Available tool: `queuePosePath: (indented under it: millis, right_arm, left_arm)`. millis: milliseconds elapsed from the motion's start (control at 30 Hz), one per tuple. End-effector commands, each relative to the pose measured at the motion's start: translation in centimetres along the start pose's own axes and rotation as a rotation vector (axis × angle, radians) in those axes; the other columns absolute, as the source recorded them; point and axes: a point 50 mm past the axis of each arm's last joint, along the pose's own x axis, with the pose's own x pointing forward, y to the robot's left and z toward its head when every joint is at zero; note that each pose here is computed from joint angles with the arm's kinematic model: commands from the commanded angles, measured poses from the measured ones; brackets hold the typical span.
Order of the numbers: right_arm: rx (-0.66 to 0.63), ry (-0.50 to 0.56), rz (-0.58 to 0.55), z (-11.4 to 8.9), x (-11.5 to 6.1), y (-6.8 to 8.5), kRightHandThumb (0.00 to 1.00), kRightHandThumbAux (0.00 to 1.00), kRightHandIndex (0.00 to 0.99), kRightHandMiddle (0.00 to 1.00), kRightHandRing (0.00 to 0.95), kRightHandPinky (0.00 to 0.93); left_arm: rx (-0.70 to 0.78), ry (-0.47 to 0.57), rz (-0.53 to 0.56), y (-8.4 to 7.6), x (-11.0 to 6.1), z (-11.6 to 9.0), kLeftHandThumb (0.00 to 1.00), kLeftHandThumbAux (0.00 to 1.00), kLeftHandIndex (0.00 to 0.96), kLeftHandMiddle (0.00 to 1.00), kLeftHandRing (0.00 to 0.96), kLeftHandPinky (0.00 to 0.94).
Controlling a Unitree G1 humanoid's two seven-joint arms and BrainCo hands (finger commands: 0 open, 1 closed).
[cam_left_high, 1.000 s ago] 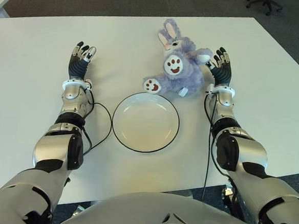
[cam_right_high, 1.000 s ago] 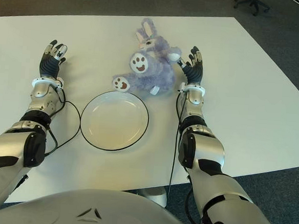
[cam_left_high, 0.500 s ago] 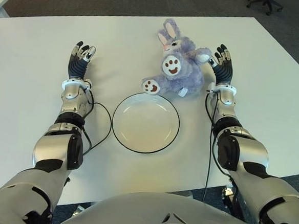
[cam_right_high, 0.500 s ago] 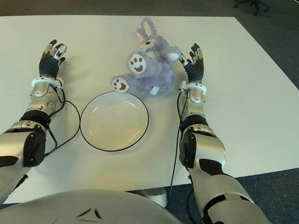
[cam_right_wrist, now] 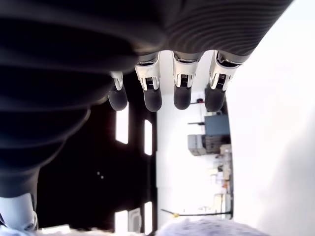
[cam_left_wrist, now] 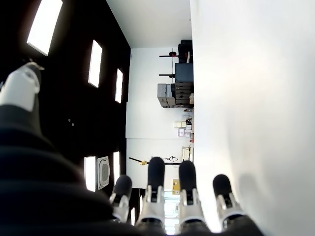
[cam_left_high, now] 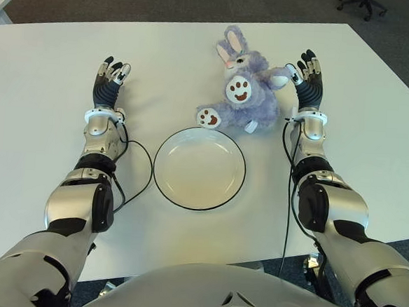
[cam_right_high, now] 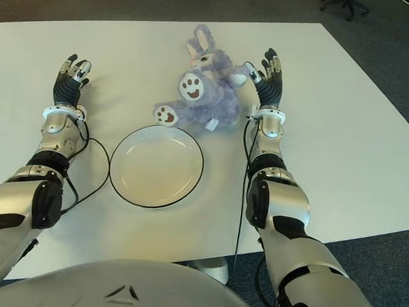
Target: Put the doll into the plate.
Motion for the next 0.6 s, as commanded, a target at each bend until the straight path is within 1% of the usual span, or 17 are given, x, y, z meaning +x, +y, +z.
queuePosePath:
  millis: [33,400,567,600]
  right_arm:
    - [0.021,-0.046,-0.006,0.6,0.1,0.2,0.029,0.6,0.039,0.055,0.061,0.093]
    - [0.02,-0.13,-0.007,1.7,0.4,0.4,0.049,0.629,0.048,0.07,0.075,0.105]
    - [0.013,-0.145,-0.009,1.9,0.4,0.4,0.053,0.633,0.052,0.077,0.083,0.11]
    - [0.013,-0.147,-0.008,2.0,0.5,0.4,0.05,0.63,0.05,0.075,0.081,0.104]
  left_arm:
    - [-0.006,0.183,0.017,0.6,-2.3,-4.3,0.0,0.523,0.069,0.144,0.117,0.063]
    - [-0.005,0.184,0.014,0.6,-2.3,-4.3,0.0,0.519,0.065,0.137,0.11,0.059]
    - [-0.005,0.183,0.014,0.6,-2.3,-4.3,0.0,0.514,0.065,0.136,0.108,0.053]
    - [-0.005,0.183,0.015,0.6,-2.3,-4.3,0.0,0.515,0.067,0.138,0.109,0.065]
